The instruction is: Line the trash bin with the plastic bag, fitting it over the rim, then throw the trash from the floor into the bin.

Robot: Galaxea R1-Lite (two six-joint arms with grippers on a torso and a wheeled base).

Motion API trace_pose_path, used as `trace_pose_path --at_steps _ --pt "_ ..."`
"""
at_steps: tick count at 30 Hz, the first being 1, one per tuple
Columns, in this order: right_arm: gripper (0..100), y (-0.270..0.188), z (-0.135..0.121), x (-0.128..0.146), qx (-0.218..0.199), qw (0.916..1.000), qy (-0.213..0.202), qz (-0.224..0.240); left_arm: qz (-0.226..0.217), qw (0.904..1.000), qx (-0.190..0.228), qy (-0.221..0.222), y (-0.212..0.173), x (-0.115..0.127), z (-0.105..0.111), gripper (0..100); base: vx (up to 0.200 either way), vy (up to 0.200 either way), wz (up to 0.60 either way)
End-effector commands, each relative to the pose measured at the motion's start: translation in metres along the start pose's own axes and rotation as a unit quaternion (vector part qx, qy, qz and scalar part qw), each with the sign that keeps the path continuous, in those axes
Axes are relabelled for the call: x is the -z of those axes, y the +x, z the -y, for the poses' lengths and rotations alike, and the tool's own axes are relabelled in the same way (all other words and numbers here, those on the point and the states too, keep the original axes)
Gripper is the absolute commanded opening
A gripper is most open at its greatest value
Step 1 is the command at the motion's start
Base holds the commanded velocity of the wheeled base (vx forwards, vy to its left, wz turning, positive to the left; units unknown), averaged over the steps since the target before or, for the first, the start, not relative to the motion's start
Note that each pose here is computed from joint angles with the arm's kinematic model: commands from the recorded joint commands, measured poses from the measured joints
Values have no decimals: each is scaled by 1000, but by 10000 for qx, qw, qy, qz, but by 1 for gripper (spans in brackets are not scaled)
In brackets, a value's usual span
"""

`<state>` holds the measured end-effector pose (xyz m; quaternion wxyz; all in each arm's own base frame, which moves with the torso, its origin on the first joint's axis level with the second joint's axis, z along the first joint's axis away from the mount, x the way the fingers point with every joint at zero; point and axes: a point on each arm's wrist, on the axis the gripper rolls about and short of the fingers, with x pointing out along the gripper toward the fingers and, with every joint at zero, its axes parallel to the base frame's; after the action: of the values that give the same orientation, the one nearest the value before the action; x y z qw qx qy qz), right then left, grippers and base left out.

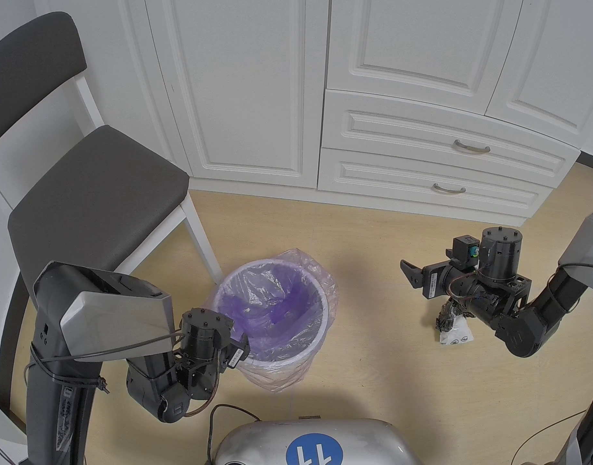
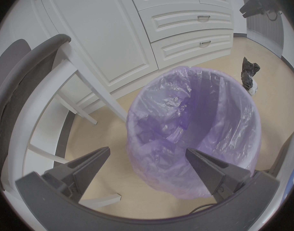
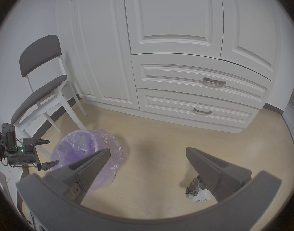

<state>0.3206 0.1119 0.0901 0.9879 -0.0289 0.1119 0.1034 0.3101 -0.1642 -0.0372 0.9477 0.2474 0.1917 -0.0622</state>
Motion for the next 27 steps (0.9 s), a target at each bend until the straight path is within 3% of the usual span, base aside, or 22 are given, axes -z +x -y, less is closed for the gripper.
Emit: trace_pose_path --at_steps 1,13,22,27 --pt "100 0 -3 1 -46 10000 -16 -23 -181 9998 -2 30 -3 14 -2 100 0 0 0" --pt "100 0 -8 5 -113 9999 -41 -73 -117 9997 -137 -150 -9 25 -11 100 0 0 0" --pt "100 0 -12 6 -158 9998 -57 -102 45 9995 -158 -259 -8 18 -11 100 0 0 0" --pt "100 -1 -11 5 -158 9998 -46 -79 400 9987 -96 -308 -2 -1 0 100 0 0 0"
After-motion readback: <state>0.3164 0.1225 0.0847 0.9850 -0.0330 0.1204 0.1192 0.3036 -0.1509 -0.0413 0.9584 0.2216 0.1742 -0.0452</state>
